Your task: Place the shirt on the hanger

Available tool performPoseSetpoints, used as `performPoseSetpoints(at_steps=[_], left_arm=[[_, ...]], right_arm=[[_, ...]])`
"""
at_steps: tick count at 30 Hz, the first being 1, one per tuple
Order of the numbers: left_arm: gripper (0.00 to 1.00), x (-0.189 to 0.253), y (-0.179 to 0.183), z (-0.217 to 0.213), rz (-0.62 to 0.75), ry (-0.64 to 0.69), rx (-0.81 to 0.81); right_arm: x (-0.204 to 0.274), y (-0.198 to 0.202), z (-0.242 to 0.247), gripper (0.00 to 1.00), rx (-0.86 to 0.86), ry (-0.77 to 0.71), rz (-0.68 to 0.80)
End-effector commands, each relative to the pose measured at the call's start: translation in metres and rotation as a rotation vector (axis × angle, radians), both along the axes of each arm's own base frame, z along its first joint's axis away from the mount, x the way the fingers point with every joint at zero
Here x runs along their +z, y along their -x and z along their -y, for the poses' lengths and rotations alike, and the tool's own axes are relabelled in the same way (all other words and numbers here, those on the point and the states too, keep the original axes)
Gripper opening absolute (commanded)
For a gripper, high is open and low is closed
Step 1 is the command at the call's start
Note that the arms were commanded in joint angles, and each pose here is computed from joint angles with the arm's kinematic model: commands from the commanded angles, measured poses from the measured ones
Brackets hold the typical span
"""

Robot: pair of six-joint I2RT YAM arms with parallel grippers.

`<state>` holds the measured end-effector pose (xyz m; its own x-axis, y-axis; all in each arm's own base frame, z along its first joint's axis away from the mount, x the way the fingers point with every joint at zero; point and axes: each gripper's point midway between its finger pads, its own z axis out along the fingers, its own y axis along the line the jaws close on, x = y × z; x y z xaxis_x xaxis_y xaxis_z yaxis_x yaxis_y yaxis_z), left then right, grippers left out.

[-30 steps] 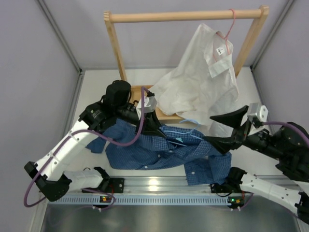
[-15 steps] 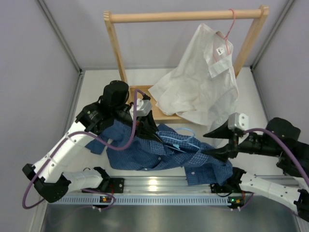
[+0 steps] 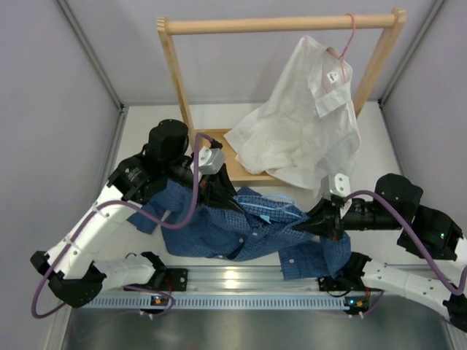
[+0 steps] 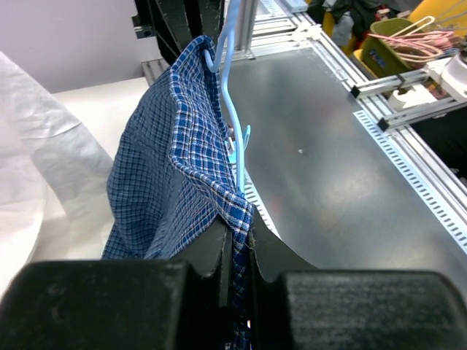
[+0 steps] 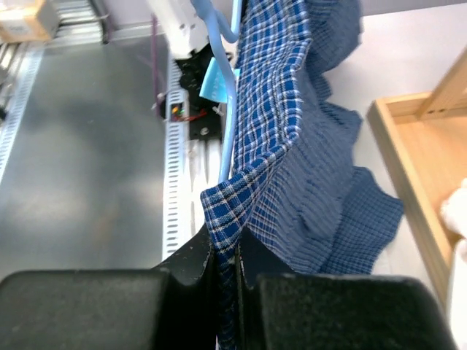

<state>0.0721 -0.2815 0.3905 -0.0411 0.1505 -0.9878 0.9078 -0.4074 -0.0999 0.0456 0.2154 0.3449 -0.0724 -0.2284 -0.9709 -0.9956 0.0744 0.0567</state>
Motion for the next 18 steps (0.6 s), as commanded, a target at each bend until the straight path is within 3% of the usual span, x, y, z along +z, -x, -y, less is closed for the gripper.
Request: performPoseSetpoints(at_steps=[1, 3, 4, 10, 15, 16, 18], left_arm=[[0.00, 0.024, 0.002, 0.000, 0.060, 0.056, -0.006], [0.02, 0.027, -0.015, 0.004, 0.088, 0.039, 0.104], [0.10, 0.029, -0.021, 0.005, 0.095, 0.036, 0.149], [0.98, 0.068, -0.097, -0.005, 0.108, 0.093, 0.691], [0.98, 0.117, -0.128, -0.063, 0.064, 0.229, 1.116], [0.98, 0.123, -0.149, -0.094, 0.047, 0.261, 1.335], [0.98, 0.129, -0.148, -0.133, 0.015, 0.320, 1.502]], right_arm=[[0.030, -0.026, 0.004, 0.00, -0.158, -0.115, 0.079], [0.041, -0.032, 0.013, 0.00, -0.232, -0.167, 0.086], [0.047, -0.038, 0.017, 0.00, -0.278, -0.190, 0.098], [0.070, -0.044, 0.034, 0.00, -0.363, -0.265, 0.149], [0.088, -0.061, 0.046, 0.00, -0.482, -0.303, 0.176], [0.099, -0.065, 0.050, 0.00, -0.513, -0.328, 0.184], [0.115, -0.076, 0.055, 0.00, -0.581, -0.355, 0.196]])
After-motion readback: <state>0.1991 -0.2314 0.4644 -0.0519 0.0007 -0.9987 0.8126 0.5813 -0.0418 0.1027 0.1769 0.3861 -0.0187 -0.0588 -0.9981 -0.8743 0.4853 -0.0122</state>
